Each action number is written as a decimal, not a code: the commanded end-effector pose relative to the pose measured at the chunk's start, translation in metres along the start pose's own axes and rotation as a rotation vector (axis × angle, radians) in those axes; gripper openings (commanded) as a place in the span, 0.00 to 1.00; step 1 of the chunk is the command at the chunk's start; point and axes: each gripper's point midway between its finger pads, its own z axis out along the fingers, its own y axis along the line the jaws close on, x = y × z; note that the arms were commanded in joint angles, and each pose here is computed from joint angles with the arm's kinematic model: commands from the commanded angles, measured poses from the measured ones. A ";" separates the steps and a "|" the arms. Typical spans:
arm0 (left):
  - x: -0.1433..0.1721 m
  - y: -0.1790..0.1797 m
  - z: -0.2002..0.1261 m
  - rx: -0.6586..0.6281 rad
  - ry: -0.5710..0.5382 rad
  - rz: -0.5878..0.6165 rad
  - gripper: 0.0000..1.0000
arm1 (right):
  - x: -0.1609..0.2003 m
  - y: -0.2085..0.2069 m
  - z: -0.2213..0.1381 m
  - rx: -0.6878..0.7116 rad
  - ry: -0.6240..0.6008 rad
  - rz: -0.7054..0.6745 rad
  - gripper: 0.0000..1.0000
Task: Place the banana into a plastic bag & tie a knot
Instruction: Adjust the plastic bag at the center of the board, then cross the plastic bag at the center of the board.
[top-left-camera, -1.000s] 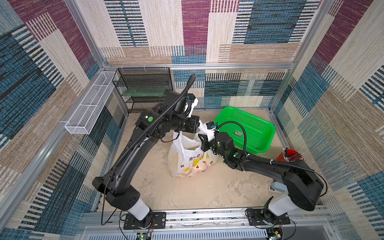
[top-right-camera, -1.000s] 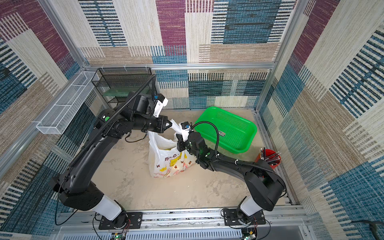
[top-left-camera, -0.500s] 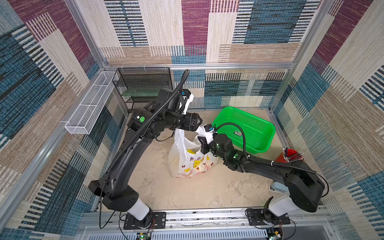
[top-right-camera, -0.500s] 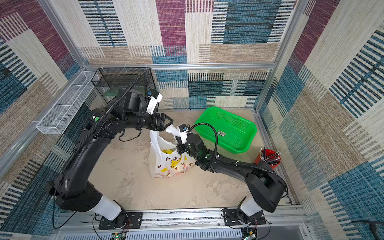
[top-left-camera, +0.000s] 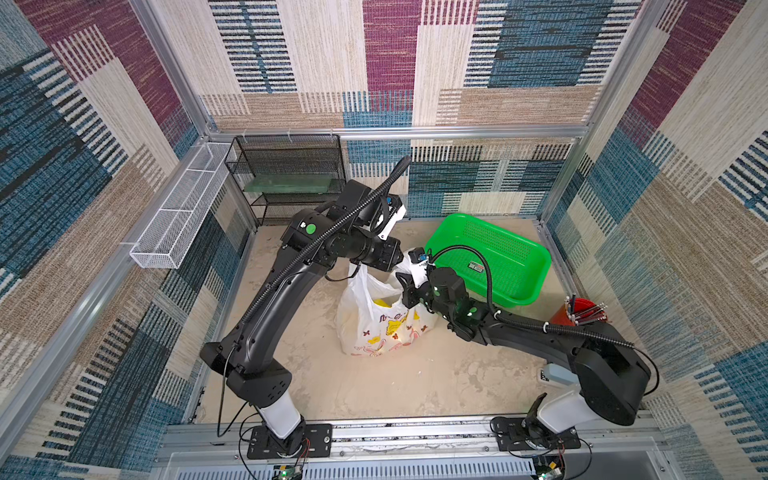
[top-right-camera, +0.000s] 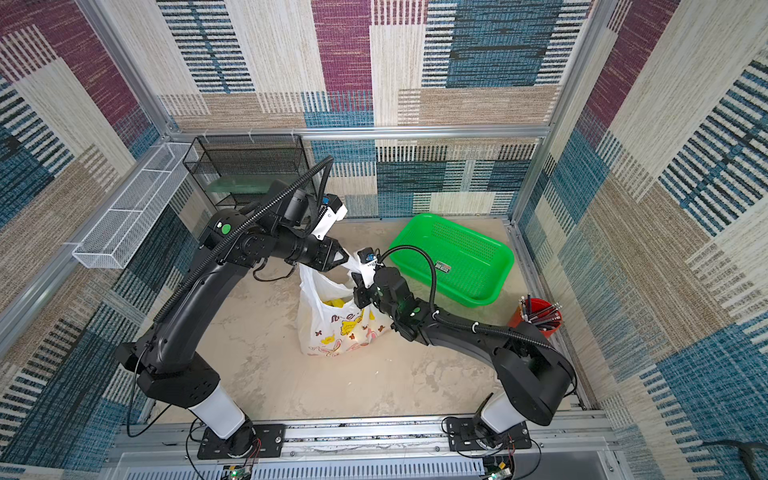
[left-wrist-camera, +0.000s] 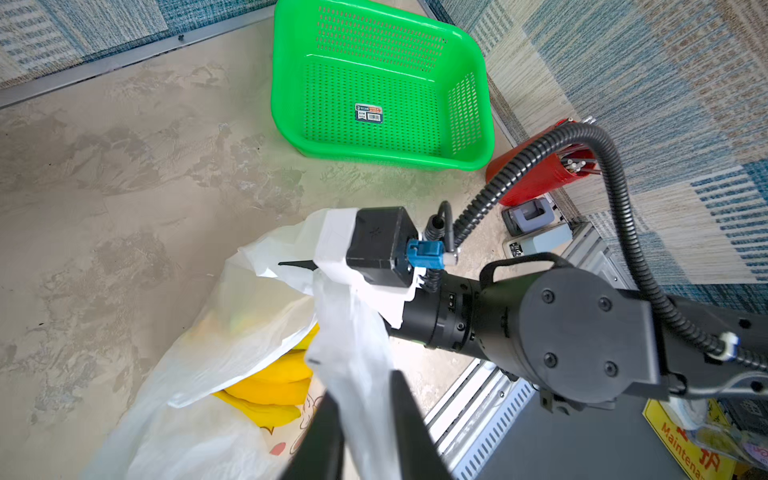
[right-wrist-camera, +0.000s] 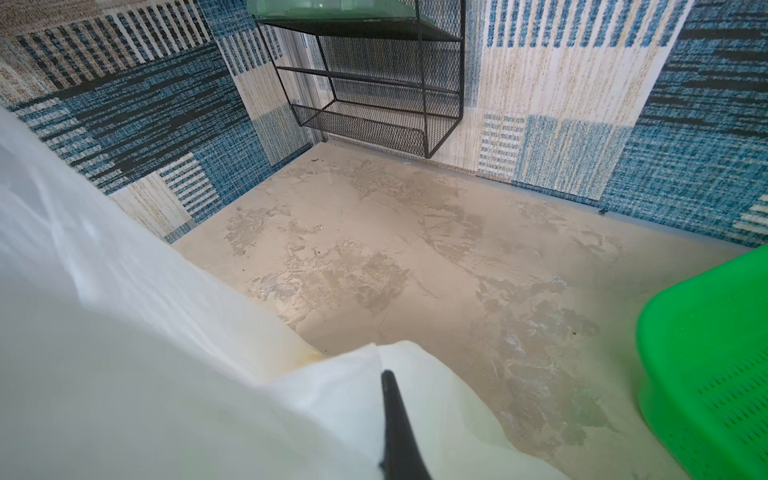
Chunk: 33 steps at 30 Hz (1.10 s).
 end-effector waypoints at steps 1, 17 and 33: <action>0.002 0.001 -0.003 -0.019 0.000 -0.003 0.00 | -0.008 -0.001 -0.003 0.009 -0.016 -0.002 0.00; 0.022 0.005 -0.010 -0.034 -0.150 -0.208 0.00 | -0.037 0.025 -0.060 -0.147 -0.012 -0.045 0.82; 0.047 0.017 -0.019 0.010 -0.329 -0.337 0.00 | -0.126 0.039 -0.100 -0.509 -0.108 -0.212 0.69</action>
